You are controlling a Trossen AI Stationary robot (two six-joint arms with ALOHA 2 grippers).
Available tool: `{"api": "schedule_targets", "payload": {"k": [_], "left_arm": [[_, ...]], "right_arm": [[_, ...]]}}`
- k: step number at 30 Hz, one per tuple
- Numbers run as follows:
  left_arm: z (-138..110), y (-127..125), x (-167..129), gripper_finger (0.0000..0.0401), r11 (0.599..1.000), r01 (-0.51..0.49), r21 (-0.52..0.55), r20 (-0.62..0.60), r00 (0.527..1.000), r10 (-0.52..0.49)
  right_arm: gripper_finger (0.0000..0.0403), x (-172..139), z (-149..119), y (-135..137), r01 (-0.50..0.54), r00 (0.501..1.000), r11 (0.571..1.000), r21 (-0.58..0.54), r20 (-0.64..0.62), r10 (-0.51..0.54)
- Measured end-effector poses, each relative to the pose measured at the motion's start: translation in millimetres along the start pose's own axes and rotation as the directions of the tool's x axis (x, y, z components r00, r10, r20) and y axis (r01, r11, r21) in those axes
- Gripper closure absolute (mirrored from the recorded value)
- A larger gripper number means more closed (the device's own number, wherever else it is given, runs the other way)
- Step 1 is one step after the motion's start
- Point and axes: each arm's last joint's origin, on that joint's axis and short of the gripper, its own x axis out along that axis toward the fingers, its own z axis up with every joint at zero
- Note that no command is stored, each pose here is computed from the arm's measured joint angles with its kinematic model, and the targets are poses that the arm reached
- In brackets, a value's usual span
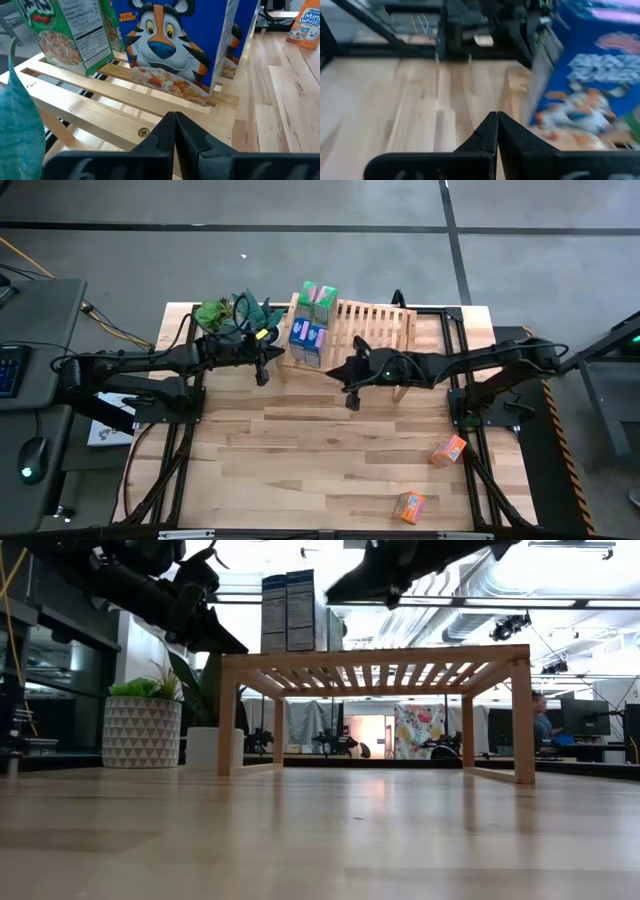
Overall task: Stack cereal on shelf
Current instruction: Adjust the cereals on the shelf
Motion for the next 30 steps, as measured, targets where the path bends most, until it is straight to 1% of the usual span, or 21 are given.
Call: {"api": "schedule_targets", "payload": {"k": [4, 9, 15, 25, 30], "left_arm": [[0, 0, 0, 0.0401, 1.000, 0.000, -0.004, 0.002, 1.000, 0.000], [0, 0, 0, 0.0401, 1.000, -0.003, -0.006, 0.001, 1.000, 0.003], [0, 0, 0, 0.0401, 1.000, -0.003, -0.006, 0.001, 1.000, 0.003], [0, 0, 0, 0.0401, 1.000, -0.003, -0.006, 0.001, 1.000, 0.003], [0, 0, 0, 0.0401, 1.000, -0.004, -0.007, 0.001, 1.000, 0.004]], "right_arm": [[0.0403, 17, -4, 11, -0.004, 0.999, 1.000, 0.008, 0.053, 0.004], [0.0403, 33, -11, 14, 0.057, 0.995, 0.998, 0.034, 0.076, -0.060], [0.0403, 35, -12, 8, 0.150, 0.986, 0.988, 0.043, 0.071, -0.152], [0.0403, 37, -12, -4, 0.192, 0.978, 0.980, 0.059, 0.071, -0.196], [0.0403, 36, -12, -7, 0.243, 0.967, 0.968, 0.064, 0.066, -0.247]]}}
